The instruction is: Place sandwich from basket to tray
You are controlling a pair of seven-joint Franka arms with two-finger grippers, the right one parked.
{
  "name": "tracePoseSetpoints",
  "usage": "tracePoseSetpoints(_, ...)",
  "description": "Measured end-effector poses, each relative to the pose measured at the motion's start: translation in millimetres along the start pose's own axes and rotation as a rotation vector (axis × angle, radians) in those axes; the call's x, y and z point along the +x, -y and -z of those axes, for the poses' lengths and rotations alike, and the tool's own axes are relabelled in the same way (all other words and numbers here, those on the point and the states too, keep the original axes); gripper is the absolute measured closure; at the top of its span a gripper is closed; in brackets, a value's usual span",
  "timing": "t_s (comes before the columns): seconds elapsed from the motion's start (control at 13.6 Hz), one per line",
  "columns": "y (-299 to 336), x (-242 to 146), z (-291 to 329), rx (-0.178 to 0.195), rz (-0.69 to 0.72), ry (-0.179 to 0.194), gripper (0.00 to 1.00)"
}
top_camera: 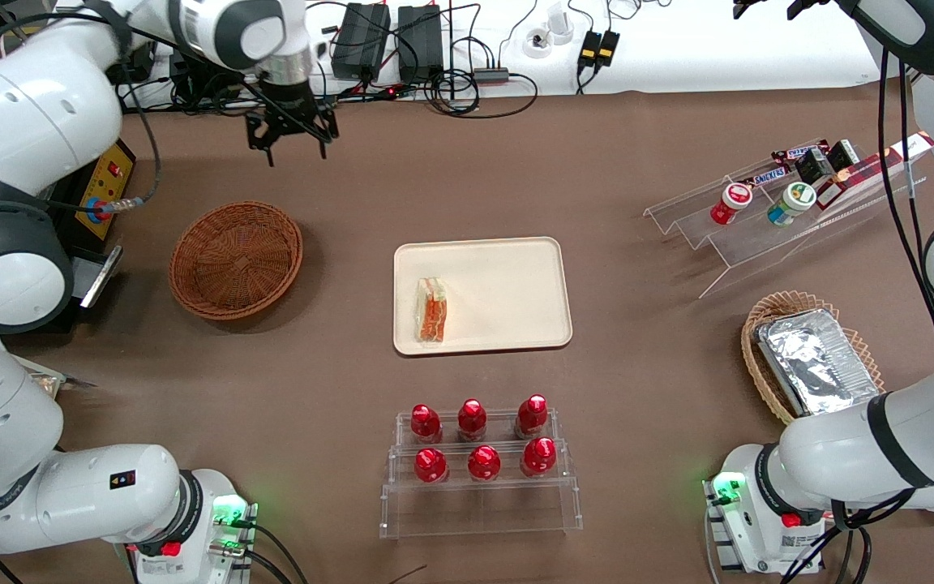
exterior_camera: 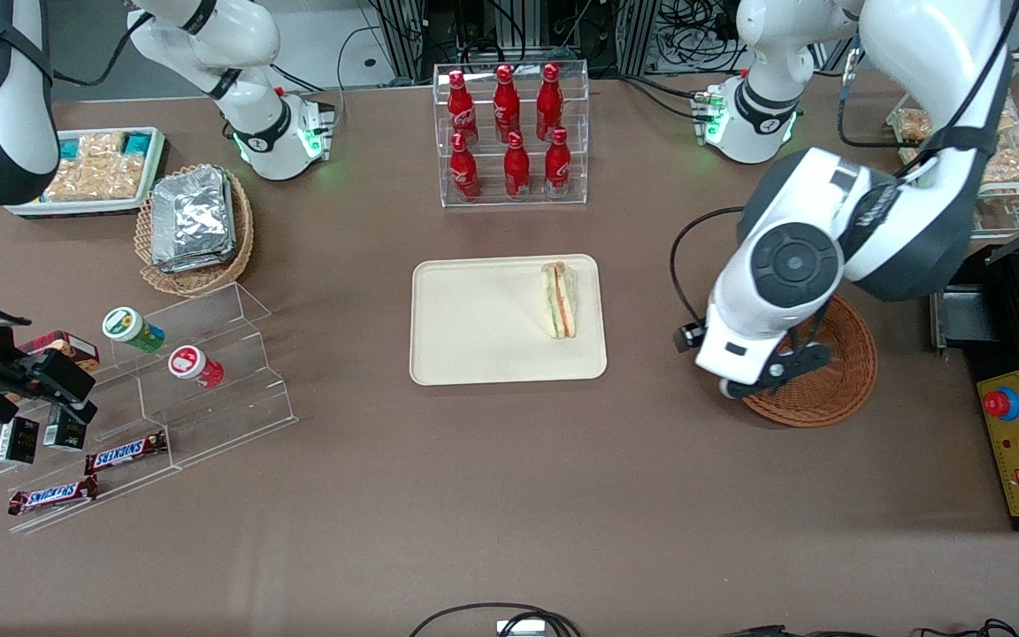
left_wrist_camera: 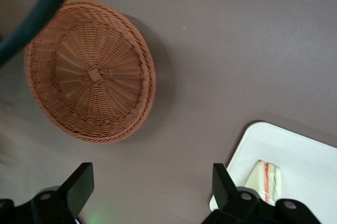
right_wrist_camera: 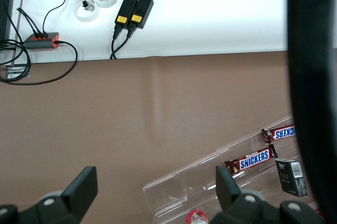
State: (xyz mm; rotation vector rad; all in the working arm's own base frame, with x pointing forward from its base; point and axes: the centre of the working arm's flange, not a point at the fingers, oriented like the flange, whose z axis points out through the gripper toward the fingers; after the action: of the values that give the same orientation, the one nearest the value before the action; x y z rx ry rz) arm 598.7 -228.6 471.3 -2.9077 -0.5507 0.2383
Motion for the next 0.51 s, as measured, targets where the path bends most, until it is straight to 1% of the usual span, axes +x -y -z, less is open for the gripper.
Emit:
tracePoseSetpoints(0.15, 30.6, 8.0, 18.6, -0.008, -0.005, 0.001, 0.0)
tracePoseSetpoints(0.29, 60.5, 10.1, 35.8, -0.03, -0.032, 0.011, 0.0)
tracePoseSetpoints(0.51, 108.0, 8.4, 55.9, -0.05, -0.103, -0.002, 0.0)
